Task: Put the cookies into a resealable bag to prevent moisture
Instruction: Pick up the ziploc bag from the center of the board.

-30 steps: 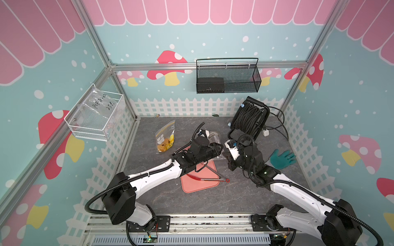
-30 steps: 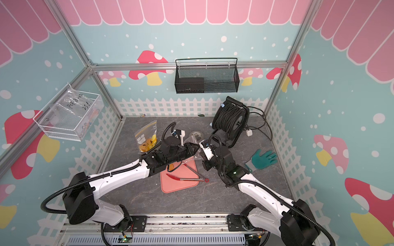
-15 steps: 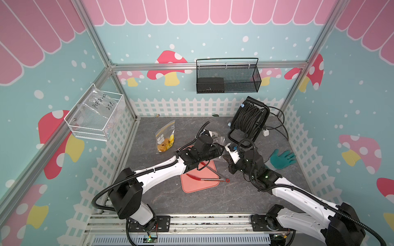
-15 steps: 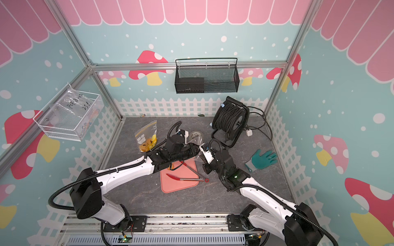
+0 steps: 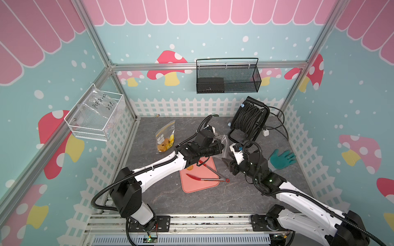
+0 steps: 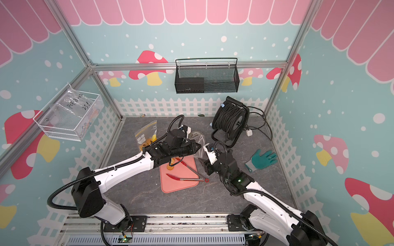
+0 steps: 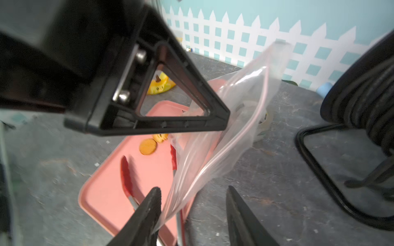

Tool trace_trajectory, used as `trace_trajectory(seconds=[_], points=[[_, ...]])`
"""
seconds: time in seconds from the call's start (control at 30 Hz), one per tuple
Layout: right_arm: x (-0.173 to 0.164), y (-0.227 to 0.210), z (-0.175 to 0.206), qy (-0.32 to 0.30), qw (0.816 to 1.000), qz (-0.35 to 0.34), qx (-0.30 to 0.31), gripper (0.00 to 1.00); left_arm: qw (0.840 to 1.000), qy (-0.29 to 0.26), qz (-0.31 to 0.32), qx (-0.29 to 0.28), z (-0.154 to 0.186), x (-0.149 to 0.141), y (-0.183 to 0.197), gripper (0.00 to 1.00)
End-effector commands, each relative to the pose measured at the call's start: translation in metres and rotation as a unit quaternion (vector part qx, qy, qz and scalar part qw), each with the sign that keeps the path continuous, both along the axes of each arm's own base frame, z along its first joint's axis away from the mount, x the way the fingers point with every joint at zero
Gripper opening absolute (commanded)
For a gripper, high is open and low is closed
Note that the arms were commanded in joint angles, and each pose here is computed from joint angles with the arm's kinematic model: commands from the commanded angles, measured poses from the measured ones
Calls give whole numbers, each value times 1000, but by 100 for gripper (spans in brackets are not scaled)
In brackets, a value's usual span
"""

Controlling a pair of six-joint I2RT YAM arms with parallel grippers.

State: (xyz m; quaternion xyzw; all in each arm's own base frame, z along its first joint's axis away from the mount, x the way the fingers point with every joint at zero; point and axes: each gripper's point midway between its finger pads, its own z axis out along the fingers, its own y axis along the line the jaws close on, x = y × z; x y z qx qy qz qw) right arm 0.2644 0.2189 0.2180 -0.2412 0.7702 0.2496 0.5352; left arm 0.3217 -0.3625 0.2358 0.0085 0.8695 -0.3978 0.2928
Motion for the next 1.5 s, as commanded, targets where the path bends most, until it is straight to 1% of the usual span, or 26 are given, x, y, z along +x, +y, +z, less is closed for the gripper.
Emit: trace_trajectory(seconds=[0.0, 0.13, 0.17, 0.23, 0.33, 0.4, 0.47, 0.53, 0.63, 0.7, 0.77, 0.87, 0.93, 1.0, 1.03, 1.1, 1.13, 1.17, 1.2, 1.27, 1.33, 1.37, 1.43, 1.47], points=[[0, -4, 15, 25, 995, -14, 91, 54, 999, -7, -41, 26, 5, -12, 4, 0], [10, -4, 18, 39, 990, -14, 139, 54, 997, 7, -71, 31, 4, -23, 2, 0], [14, -5, 18, 41, 989, -19, 141, 54, 997, 6, -75, 30, 5, -25, 2, 0], [24, -9, 7, 64, 989, -38, 130, 52, 997, 1, -80, 23, 13, -28, 3, 0], [29, -9, 4, 75, 987, -37, 138, 48, 996, -6, -80, 24, 18, -31, 8, 0], [31, -3, 0, 86, 987, -25, 134, 41, 996, -6, -86, 18, 22, -34, 7, 0], [29, 3, -3, 95, 986, -9, 135, 28, 996, -4, -85, 15, 23, -36, 8, 0], [27, 4, -3, 97, 986, -1, 138, 19, 997, 4, -78, 19, 21, -36, 12, 0], [25, 6, 5, 90, 985, 7, 147, 8, 997, 14, -75, 26, 18, -38, 18, 0], [24, 4, 4, 91, 986, 4, 143, 3, 996, 22, -73, 38, 15, -39, 22, 0], [23, -2, 3, 89, 987, -9, 135, 0, 996, 29, -66, 48, 14, -39, 31, 0], [20, -8, 4, 85, 988, -21, 127, 0, 996, 37, -53, 62, 12, -39, 46, 0], [17, -7, 6, 86, 988, -14, 130, 0, 996, 41, -51, 63, 12, -39, 51, 0], [12, 1, 10, 88, 986, 15, 142, 0, 996, 40, -57, 59, 14, -40, 50, 0], [9, 6, 12, 91, 984, 32, 149, 5, 996, 40, -62, 57, 14, -41, 48, 0], [5, 11, 20, 96, 979, 49, 173, 29, 995, 42, -63, 60, 12, -40, 48, 0], [4, 12, 25, 95, 977, 51, 186, 38, 995, 43, -63, 63, 10, -40, 49, 0], [4, 12, 34, 91, 974, 53, 202, 44, 995, 44, -62, 65, 8, -40, 49, 0], [3, 13, 41, 89, 971, 56, 213, 47, 995, 45, -62, 66, 7, -40, 48, 0], [0, 17, 50, 92, 965, 71, 234, 50, 995, 47, -63, 66, 6, -39, 47, 0], [-2, 23, 44, 113, 961, 87, 238, 52, 995, 48, -67, 58, 8, -39, 43, 0], [-1, 27, 33, 130, 961, 89, 226, 55, 995, 47, -70, 52, 11, -39, 41, 0], [4, 28, 7, 165, 965, 72, 188, 55, 996, 47, -71, 41, 15, -39, 38, 0], [8, 28, 3, 167, 967, 68, 182, 55, 996, 47, -71, 37, 16, -39, 37, 0]])
